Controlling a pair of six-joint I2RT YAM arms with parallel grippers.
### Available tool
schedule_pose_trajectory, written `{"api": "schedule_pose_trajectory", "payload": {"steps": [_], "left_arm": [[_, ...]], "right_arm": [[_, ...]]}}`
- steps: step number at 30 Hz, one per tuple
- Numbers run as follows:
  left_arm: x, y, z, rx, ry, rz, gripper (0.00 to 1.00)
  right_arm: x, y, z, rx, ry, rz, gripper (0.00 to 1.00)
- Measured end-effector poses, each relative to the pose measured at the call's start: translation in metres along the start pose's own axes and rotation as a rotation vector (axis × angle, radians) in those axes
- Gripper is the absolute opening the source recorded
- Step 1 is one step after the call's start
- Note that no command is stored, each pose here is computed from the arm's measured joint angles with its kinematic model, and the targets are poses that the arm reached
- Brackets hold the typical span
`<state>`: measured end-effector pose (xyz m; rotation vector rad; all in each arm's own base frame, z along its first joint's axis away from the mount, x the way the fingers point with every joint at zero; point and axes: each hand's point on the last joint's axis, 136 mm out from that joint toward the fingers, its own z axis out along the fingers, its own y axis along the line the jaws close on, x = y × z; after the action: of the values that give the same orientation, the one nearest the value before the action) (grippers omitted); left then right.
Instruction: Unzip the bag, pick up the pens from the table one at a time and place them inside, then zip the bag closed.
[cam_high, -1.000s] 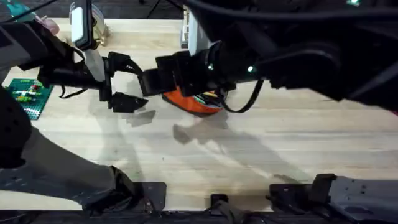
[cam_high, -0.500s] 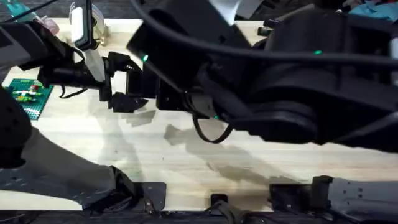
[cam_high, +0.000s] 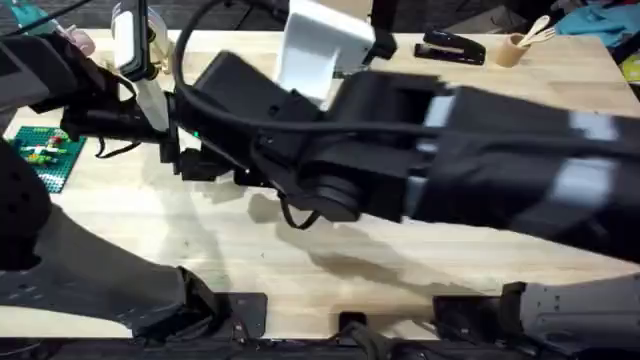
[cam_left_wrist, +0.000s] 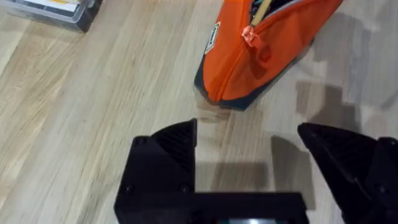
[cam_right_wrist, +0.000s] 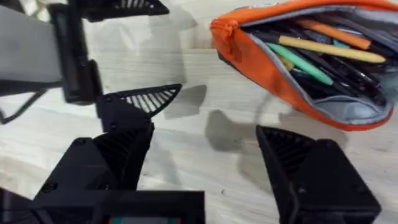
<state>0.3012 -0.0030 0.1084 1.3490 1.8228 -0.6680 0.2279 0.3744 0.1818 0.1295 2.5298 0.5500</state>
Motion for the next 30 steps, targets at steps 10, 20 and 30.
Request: {"api": "schedule_pose_trajectory", "payload": {"steps": [10, 20, 30], "left_arm": [[0.000, 0.000, 0.000, 0.000, 0.000, 0.000, 0.992], [0.000, 0.000, 0.000, 0.000, 0.000, 0.001, 0.993], [0.000, 0.000, 0.000, 0.000, 0.000, 0.000, 0.993]], "right_arm": [[-0.007, -0.003, 0.024, 0.046, -0.080, 0.012, 0.998], [-0.031, -0.002, 0.057, 0.037, -0.156, 0.096, 0.991], [-0.034, -0.011, 0.084, 0.063, -0.164, 0.114, 0.949]]}}
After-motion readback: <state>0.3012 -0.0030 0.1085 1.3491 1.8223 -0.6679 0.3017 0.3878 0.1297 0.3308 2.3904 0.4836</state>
